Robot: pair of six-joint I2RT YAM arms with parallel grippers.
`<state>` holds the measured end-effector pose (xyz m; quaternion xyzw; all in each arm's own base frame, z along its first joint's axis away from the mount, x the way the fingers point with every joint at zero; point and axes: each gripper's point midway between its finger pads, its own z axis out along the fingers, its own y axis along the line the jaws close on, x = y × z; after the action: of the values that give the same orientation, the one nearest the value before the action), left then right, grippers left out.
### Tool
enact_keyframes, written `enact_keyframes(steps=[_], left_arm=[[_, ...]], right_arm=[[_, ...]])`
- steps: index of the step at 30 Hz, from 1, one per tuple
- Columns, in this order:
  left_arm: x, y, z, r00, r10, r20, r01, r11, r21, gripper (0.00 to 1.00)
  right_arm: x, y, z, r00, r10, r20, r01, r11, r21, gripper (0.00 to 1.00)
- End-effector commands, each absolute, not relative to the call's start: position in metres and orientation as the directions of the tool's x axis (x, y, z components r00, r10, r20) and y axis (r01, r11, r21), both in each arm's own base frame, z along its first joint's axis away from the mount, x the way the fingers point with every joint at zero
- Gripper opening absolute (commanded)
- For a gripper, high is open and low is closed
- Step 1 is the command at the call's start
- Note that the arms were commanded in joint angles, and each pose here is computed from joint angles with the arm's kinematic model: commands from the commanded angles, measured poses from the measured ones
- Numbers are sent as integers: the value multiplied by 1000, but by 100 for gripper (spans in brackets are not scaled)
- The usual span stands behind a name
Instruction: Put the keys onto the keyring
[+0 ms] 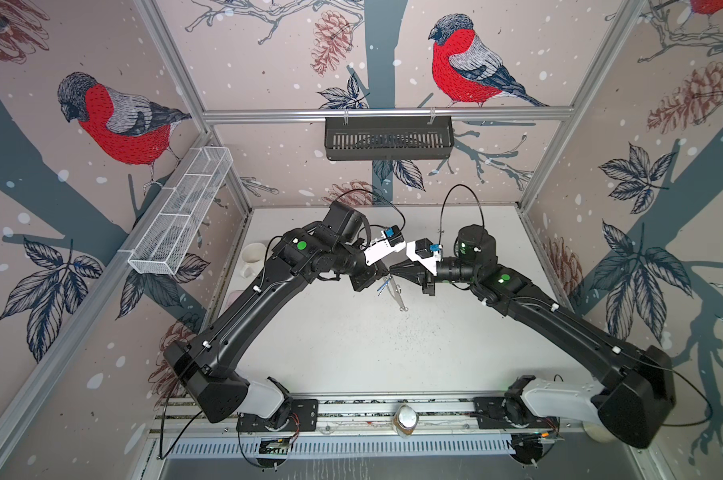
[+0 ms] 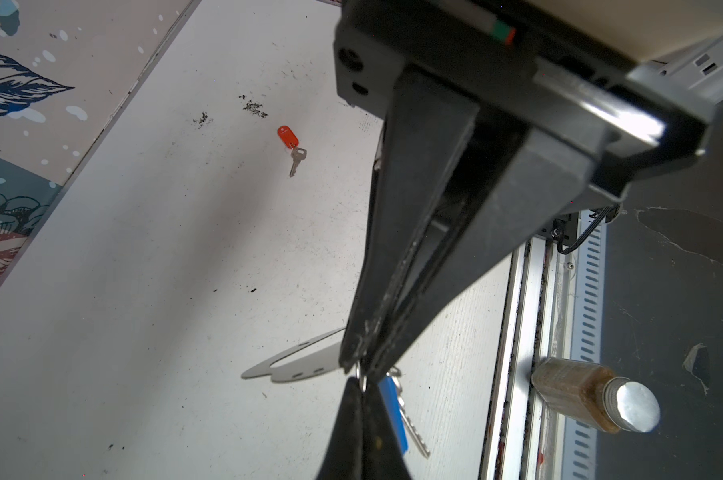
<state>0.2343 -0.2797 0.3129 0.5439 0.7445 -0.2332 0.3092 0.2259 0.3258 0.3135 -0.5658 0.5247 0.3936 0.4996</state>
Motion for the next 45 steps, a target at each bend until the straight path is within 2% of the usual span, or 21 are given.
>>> enact_keyframes(steps=[1,24,27,33,40,45], left_arm=[[232,-285,320,-186,650,-737,962,272,-2,0],[226,-285,329,-151,620,-770,967,256,16,0],[227,-284,330,-150,619,-771,965,261,22,0],[236,-282,332,-148,613,-776,951,303,58,0],[245,-273,357,-106,543,-833,911,388,137,19],[250,-257,384,-80,451,-889,865,474,163,18]], right_arm=[[223,327,314,150,-194,-970,-987,27,-158,9],[214,331,319,146,-163,-976,-989,-33,-142,8],[213,333,319,148,-160,-976,-989,-40,-143,1],[214,335,318,122,-151,-981,-992,-38,-117,0],[216,335,321,65,-87,-994,-998,-25,-63,0],[218,335,325,25,-29,-999,-999,-32,-24,0]])
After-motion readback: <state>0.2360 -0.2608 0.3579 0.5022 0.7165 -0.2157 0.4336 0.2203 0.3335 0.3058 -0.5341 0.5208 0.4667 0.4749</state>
